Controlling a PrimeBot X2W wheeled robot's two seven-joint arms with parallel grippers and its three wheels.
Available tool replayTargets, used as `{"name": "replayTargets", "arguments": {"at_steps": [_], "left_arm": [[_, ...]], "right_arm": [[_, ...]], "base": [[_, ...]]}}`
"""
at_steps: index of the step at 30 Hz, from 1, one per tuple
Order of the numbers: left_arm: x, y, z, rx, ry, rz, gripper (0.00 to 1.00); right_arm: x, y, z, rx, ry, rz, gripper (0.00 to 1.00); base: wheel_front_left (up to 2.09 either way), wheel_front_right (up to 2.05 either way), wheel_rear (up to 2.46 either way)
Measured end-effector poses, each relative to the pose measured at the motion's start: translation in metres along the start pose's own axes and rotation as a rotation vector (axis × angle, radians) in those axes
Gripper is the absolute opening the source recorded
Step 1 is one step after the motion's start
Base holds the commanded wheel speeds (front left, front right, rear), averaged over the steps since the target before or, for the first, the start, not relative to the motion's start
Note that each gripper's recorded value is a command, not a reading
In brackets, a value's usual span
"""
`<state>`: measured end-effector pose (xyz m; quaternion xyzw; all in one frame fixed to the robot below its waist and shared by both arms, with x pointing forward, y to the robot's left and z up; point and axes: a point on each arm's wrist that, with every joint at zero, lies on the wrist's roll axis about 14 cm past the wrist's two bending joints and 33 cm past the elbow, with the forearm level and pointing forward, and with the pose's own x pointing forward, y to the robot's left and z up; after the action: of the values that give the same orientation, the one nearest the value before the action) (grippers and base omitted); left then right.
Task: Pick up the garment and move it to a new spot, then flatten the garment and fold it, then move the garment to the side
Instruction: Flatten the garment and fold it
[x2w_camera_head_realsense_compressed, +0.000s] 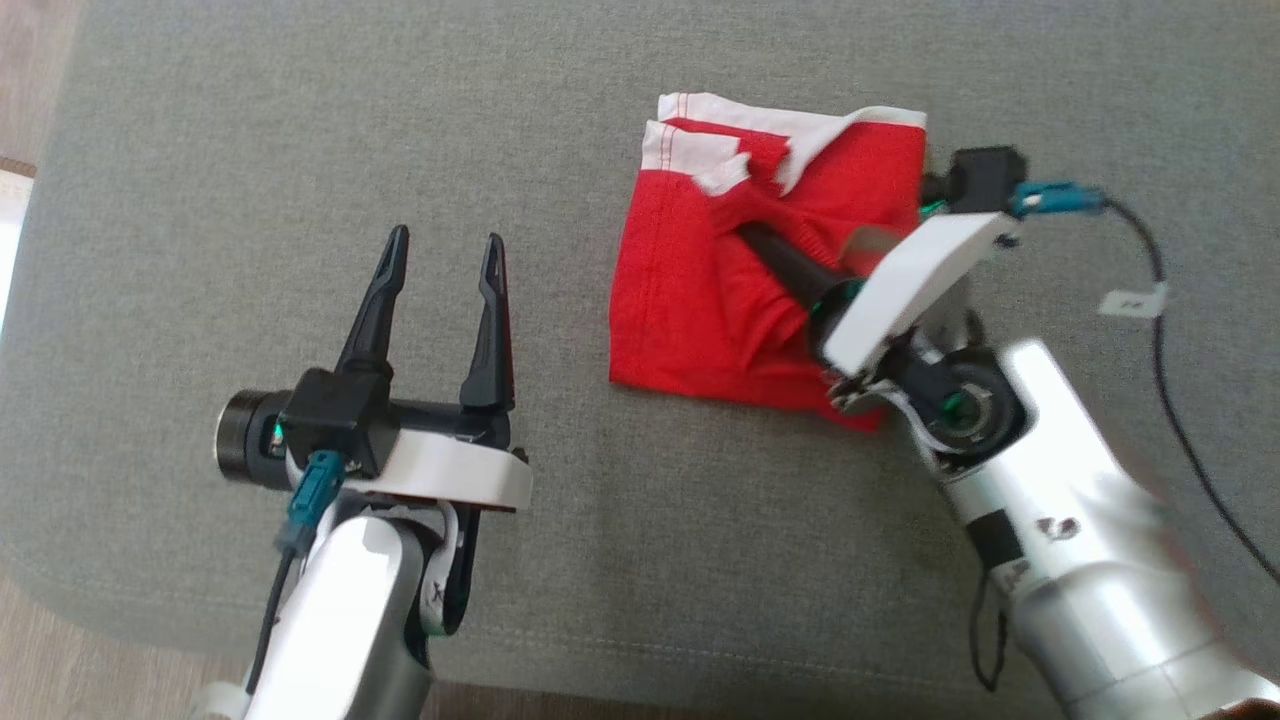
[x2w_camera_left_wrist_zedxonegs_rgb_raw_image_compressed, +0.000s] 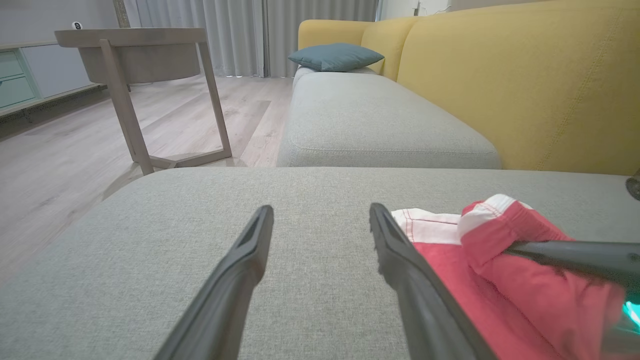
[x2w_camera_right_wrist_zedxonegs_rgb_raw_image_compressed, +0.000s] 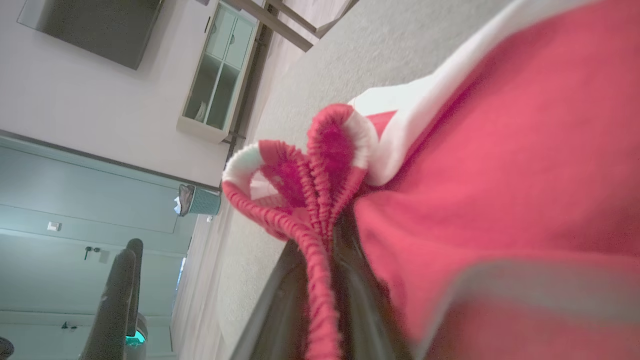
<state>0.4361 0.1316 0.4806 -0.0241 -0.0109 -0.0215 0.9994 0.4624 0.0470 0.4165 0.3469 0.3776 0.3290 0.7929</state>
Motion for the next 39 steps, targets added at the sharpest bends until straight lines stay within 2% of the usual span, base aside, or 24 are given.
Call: {"name": "replayTargets", "arguments": {"at_steps": [4, 5, 6, 7, 11, 17, 22, 25, 29, 34, 39], "left_arm": [[0.000, 0.000, -0.002, -0.002, 0.005, 0.003, 1.00], [0.001, 0.000, -0.003, -0.003, 0.008, 0.002, 1.00], [0.001, -0.001, -0.004, -0.006, 0.010, -0.005, 1.00], [0.001, -0.001, -0.004, -0.006, 0.010, -0.005, 1.00], [0.002, -0.003, -0.006, -0.003, 0.015, -0.010, 1.00], [0.003, -0.007, -0.007, -0.010, 0.016, -0.020, 1.00], [0.005, -0.008, -0.004, -0.008, 0.005, -0.022, 1.00], [0.005, -0.011, -0.001, -0.011, -0.002, -0.030, 1.00], [0.005, -0.015, 0.001, -0.015, -0.008, -0.041, 1.00], [0.001, -0.016, 0.002, -0.009, -0.006, -0.041, 1.00], [-0.002, -0.019, 0.007, -0.001, -0.018, -0.059, 1.00]], "right_arm": [[0.009, 0.003, -0.004, -0.026, -0.023, 0.001, 0.00], [0.010, 0.003, -0.003, -0.036, -0.031, 0.001, 0.45], [0.012, 0.005, -0.001, -0.046, -0.045, 0.003, 0.83], [0.012, 0.005, -0.001, -0.046, -0.045, 0.003, 1.00], [0.018, 0.017, 0.005, -0.112, -0.110, 0.031, 1.00], [0.016, 0.042, 0.016, -0.356, -0.234, 0.092, 1.00], [-0.013, 0.024, 0.051, -0.631, -0.385, 0.039, 1.00], [-0.037, 0.011, 0.078, -0.708, -0.474, -0.027, 1.00], [-0.082, -0.018, 0.101, -0.736, -0.578, -0.159, 1.00], [-0.143, -0.058, 0.093, -0.730, -0.639, -0.339, 1.00], [-0.190, -0.063, 0.081, -0.739, -0.703, -0.447, 1.00]], "base": [[0.00, 0.00, 0.00], [0.00, 0.00, 0.00], [0.00, 0.00, 0.00], [0.00, 0.00, 0.00], [0.00, 0.00, 0.00], [0.00, 0.00, 0.00], [0.00, 0.00, 0.00], [0.00, 0.00, 0.00], [0.00, 0.00, 0.00], [0.00, 0.00, 0.00], [0.00, 0.00, 0.00]]}}
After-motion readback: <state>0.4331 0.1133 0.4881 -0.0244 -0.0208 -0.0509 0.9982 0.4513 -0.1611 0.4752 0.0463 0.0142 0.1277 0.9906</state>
